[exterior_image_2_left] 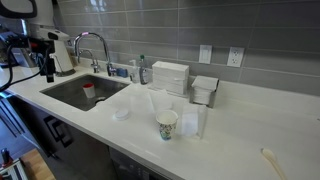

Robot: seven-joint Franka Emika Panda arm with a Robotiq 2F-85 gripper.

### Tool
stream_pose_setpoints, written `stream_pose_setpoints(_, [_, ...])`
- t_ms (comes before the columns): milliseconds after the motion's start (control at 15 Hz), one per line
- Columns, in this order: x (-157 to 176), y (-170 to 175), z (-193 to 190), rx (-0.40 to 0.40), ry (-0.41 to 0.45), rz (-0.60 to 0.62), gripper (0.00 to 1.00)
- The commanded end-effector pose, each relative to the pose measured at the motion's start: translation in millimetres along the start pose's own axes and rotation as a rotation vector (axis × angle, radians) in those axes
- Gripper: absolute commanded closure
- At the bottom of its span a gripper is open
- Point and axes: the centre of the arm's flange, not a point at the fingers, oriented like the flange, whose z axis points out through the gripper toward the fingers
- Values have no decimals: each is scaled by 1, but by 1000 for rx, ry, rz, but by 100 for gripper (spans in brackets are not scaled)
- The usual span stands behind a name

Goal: Pick up the wooden mixing stick from the paper cup and put it on the kitchen counter

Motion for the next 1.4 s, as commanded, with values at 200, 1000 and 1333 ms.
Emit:
stream_pose_setpoints(200, [-1, 8, -2, 3, 21, 7, 0])
stream_pose_setpoints(1000, [-42, 211, -15, 78, 138, 137, 0])
stream_pose_setpoints(1333, [-50, 301, -36, 12, 282, 236, 0])
